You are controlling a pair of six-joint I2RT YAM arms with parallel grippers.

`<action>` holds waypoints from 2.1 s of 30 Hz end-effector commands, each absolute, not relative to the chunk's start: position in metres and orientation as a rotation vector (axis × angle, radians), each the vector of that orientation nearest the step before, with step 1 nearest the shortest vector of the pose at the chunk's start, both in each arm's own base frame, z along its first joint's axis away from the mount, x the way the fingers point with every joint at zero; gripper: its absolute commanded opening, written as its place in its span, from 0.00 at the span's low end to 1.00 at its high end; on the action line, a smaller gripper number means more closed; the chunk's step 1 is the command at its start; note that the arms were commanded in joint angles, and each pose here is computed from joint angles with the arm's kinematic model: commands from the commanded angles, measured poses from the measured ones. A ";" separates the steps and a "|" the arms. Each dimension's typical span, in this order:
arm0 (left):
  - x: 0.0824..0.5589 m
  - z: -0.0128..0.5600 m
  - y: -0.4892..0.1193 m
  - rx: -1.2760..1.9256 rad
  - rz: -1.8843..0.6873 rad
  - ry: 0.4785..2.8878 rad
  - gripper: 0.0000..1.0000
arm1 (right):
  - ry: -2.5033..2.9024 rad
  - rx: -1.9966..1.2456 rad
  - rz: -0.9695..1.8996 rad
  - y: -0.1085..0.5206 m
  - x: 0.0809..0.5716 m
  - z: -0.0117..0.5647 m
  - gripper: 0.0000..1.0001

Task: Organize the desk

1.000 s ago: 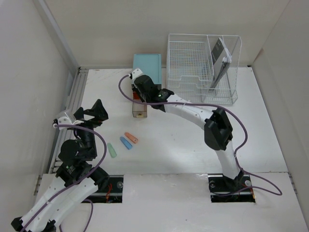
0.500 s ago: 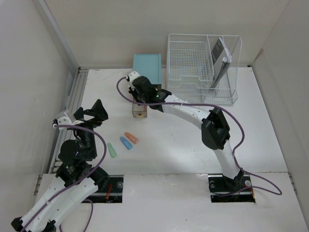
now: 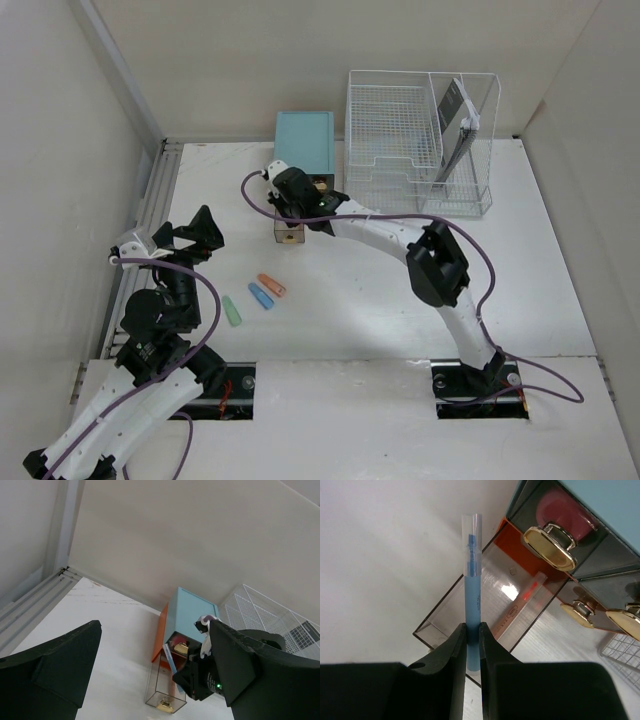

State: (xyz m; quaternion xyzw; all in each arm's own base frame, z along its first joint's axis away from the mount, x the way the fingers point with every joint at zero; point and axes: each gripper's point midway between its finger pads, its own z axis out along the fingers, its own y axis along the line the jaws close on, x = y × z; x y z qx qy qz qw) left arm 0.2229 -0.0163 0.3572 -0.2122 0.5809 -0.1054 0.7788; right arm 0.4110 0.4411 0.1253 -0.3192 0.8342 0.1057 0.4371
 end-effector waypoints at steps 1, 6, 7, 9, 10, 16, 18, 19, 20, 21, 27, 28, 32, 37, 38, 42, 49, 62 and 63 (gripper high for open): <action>0.222 0.361 -0.014 -0.470 -0.233 1.234 0.87 | 2.067 -0.766 0.276 0.438 0.420 0.128 0.00; 0.222 0.361 -0.014 -0.470 -0.233 1.234 0.87 | 2.082 -0.780 0.276 0.438 0.418 0.119 0.00; 0.222 0.361 -0.014 -0.470 -0.233 1.234 0.87 | 2.082 -0.780 0.276 0.438 0.418 0.119 0.00; 0.222 0.361 -0.014 -0.470 -0.233 1.234 0.87 | 2.093 -0.775 0.267 0.434 0.422 0.114 0.04; 0.222 0.361 -0.014 -0.470 -0.233 1.234 0.87 | 2.101 -0.779 0.262 0.433 0.421 0.112 0.08; 0.222 0.361 -0.014 -0.470 -0.233 1.234 0.87 | 2.110 -0.790 0.268 0.434 0.419 0.109 0.28; 0.222 0.361 -0.014 -0.470 -0.233 1.234 0.87 | 2.111 -0.796 0.278 0.435 0.418 0.109 0.29; 0.222 0.361 -0.014 -0.470 -0.233 1.234 0.87 | 2.113 -0.811 0.268 0.434 0.417 0.105 0.31; 0.222 0.361 -0.014 -0.470 -0.233 1.234 0.87 | 2.106 -0.807 0.272 0.434 0.417 0.110 0.31; 0.222 0.361 -0.014 -0.470 -0.233 1.234 0.87 | 2.106 -0.807 0.272 0.434 0.417 0.110 0.31; 0.222 0.361 -0.014 -0.470 -0.233 1.234 0.87 | 2.019 -0.808 0.302 0.432 0.415 0.147 0.25; 0.222 0.361 -0.014 -0.470 -0.233 1.234 0.87 | 1.991 -0.823 0.330 0.434 0.413 0.156 0.21; 0.222 0.361 -0.014 -0.470 -0.233 1.234 0.87 | 1.840 -1.009 0.460 0.441 0.392 0.190 0.00; 0.222 0.361 -0.014 -0.470 -0.233 1.234 0.87 | 1.700 -1.269 0.776 0.438 0.365 0.195 0.00; 0.222 0.361 -0.014 -0.470 -0.233 1.234 0.87 | 1.682 -1.301 0.867 0.437 0.360 0.193 0.00; 0.222 0.361 -0.014 -0.470 -0.233 1.234 0.87 | 1.690 -1.456 1.005 0.437 0.344 0.166 0.00; 0.223 0.357 -0.015 -0.467 -0.227 1.242 0.87 | 1.705 -1.677 1.083 0.437 0.324 0.127 0.02; 0.223 0.357 -0.015 -0.467 -0.227 1.242 0.87 | 1.917 -1.575 0.793 0.441 0.354 0.086 0.00; 0.223 0.357 -0.015 -0.467 -0.227 1.242 0.87 | 1.948 -1.549 0.721 0.437 0.364 0.079 0.00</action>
